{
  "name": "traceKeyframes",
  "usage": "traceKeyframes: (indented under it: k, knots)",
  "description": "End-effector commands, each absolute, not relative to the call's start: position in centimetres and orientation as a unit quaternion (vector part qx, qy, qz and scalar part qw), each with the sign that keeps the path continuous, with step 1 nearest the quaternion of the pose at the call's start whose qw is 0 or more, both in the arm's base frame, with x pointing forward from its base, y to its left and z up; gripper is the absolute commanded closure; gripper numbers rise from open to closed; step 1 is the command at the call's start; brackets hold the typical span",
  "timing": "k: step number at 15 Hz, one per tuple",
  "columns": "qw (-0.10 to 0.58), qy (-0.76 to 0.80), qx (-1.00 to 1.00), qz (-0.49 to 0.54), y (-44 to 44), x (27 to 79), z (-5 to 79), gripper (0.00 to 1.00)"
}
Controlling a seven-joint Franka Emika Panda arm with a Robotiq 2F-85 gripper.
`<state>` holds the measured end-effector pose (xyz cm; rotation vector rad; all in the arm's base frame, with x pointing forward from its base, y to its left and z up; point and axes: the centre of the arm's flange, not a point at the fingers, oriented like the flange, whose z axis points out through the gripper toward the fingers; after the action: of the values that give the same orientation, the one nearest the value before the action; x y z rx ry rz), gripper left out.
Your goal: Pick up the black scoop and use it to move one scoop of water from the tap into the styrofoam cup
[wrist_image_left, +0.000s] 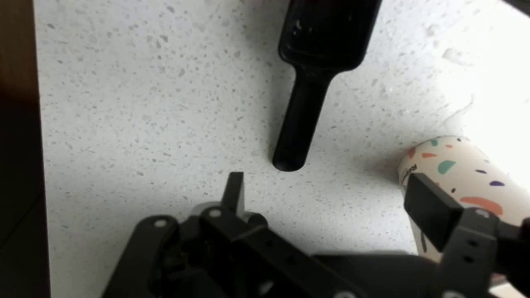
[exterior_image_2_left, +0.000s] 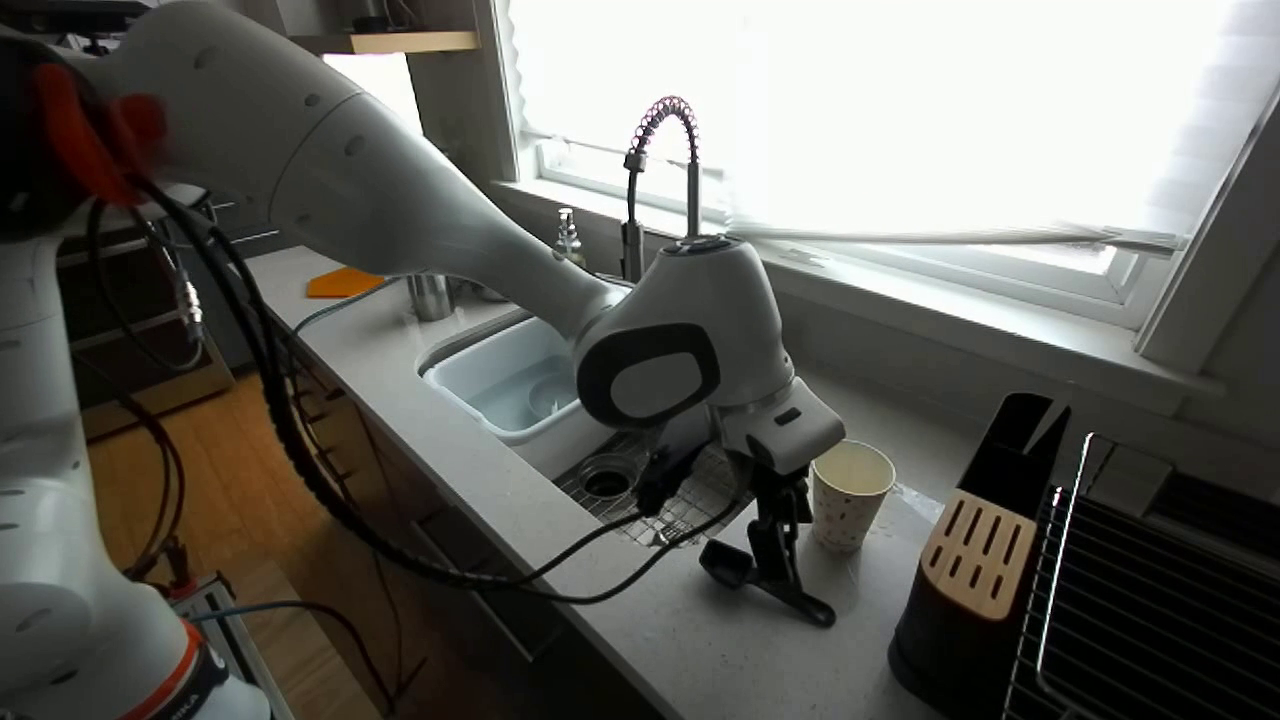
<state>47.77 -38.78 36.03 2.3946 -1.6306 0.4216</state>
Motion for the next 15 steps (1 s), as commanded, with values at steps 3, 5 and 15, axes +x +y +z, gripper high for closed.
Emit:
traceKeyframes:
  k: [3,5,15]
  knots:
    - [0.132,-0.538,0.825,0.115,-37.7,45.8,41.4,0.00]
    - [0.135,-0.537,0.825,0.113,-37.8,45.3,43.8,0.00]
    - [0.132,-0.550,0.818,0.108,-37.4,43.0,53.3,0.00]
